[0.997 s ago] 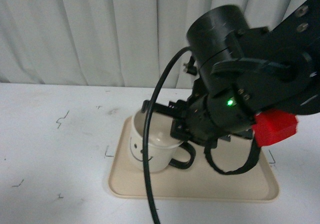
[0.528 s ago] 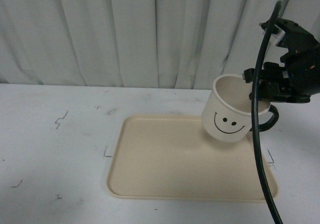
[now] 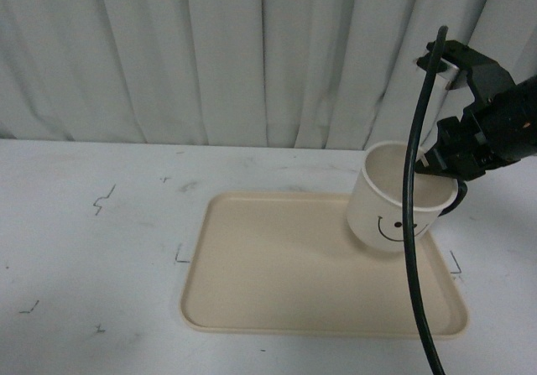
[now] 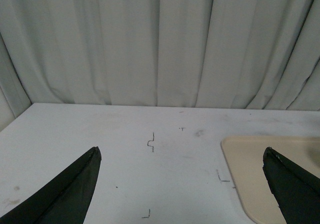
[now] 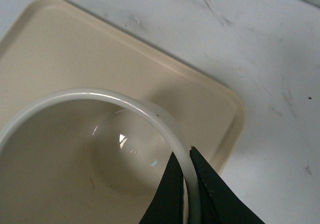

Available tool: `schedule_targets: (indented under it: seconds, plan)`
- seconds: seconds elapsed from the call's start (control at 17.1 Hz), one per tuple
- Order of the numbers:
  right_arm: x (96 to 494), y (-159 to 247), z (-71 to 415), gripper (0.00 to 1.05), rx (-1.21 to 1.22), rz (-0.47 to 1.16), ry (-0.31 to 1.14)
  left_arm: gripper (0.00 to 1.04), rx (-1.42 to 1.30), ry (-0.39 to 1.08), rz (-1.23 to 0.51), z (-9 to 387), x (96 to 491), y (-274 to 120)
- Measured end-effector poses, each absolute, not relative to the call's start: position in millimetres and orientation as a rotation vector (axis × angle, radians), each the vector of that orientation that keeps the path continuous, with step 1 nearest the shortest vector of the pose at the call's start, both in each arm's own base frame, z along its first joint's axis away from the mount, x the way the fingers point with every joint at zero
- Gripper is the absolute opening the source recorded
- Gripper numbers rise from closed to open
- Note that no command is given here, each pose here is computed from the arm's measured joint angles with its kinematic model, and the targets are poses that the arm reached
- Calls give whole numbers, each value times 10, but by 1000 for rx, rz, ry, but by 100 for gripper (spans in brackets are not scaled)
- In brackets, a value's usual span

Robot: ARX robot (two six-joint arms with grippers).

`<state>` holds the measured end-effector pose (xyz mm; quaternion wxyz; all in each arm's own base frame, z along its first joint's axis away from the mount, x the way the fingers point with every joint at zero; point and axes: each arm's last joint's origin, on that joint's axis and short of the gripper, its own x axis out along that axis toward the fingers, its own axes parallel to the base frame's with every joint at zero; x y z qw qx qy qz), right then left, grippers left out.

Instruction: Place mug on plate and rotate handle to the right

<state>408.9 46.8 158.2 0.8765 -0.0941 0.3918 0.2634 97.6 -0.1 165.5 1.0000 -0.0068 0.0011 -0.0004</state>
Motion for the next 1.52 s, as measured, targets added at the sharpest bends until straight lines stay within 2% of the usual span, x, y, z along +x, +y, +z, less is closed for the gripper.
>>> schedule_targets:
  seconds: [0.47, 1.11, 1.52]
  plan:
    - [4092, 448, 1211, 3, -204, 490, 941, 98, -14, 2, -1, 1656, 976, -1]
    - [4113, 420, 1207, 3, -165, 447, 951, 98, -14, 2, -1, 1655, 976, -1]
    - [4121, 417, 1211, 83, -171, 438, 944, 98, -14, 2, -1, 1655, 976, -1]
